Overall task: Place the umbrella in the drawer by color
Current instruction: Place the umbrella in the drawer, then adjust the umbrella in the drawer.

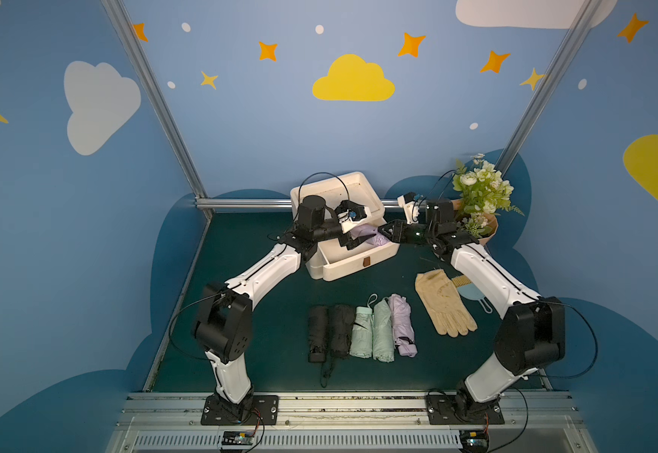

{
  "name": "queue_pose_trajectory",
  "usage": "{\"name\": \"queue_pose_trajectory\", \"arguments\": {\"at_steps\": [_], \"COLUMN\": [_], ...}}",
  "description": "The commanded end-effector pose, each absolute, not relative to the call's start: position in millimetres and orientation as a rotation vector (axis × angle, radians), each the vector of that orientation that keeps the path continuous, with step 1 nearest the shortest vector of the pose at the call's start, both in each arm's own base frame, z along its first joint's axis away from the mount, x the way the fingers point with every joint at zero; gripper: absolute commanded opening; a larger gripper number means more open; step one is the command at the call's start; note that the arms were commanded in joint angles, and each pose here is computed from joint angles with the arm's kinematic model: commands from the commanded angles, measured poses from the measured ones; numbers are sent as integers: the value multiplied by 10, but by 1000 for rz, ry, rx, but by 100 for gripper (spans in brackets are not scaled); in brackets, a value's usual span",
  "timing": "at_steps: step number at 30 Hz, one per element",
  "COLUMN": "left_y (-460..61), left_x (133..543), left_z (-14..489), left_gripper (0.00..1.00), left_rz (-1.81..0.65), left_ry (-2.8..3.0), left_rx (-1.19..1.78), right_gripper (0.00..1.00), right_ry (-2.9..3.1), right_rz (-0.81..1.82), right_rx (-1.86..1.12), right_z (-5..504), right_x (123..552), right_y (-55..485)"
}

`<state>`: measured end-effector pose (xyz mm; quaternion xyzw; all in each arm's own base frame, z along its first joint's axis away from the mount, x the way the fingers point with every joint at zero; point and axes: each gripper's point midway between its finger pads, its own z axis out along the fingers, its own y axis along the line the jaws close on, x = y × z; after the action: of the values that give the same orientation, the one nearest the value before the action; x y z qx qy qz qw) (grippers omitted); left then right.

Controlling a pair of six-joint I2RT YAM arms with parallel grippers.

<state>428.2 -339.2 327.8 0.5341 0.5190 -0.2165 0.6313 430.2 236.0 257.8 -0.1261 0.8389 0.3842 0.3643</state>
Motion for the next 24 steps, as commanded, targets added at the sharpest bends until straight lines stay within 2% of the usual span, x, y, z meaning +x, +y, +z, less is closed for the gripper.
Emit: {"name": "queue_pose_trajectory", "arguments": {"at_steps": [1, 8, 12, 16, 18, 24], "left_y": [-3227, -2937, -2703, -2454, -2337, -2064], "left_x": [4225, 4050, 3970, 3848, 3776, 3615], "left_z": [3688, 3575, 3505, 3535, 3527, 3484], "left_gripper": [88, 85, 85, 85, 85, 85], "left_rz": [-503, -483, -443, -409, -406, -372], "left_ry": [1218, 1379, 1475, 1548, 1578, 1631], "left_rx": [1087, 981, 877, 755, 698, 567], "right_gripper": [35, 39, 52, 52, 51, 35], "right_ry": [2200, 2164, 2144, 2172, 2193, 2235], "right_rz": [898, 867, 820, 798, 796, 764], "right_rx": [-344, -383, -437, -482, -497, -534], "right_z": [2465, 2728, 2979, 2989, 2911, 2679], "right_x": [4371, 4391, 4155, 3807, 3640, 3451], "right_y": [2319, 2226, 2126, 2080, 2099, 2212]}}
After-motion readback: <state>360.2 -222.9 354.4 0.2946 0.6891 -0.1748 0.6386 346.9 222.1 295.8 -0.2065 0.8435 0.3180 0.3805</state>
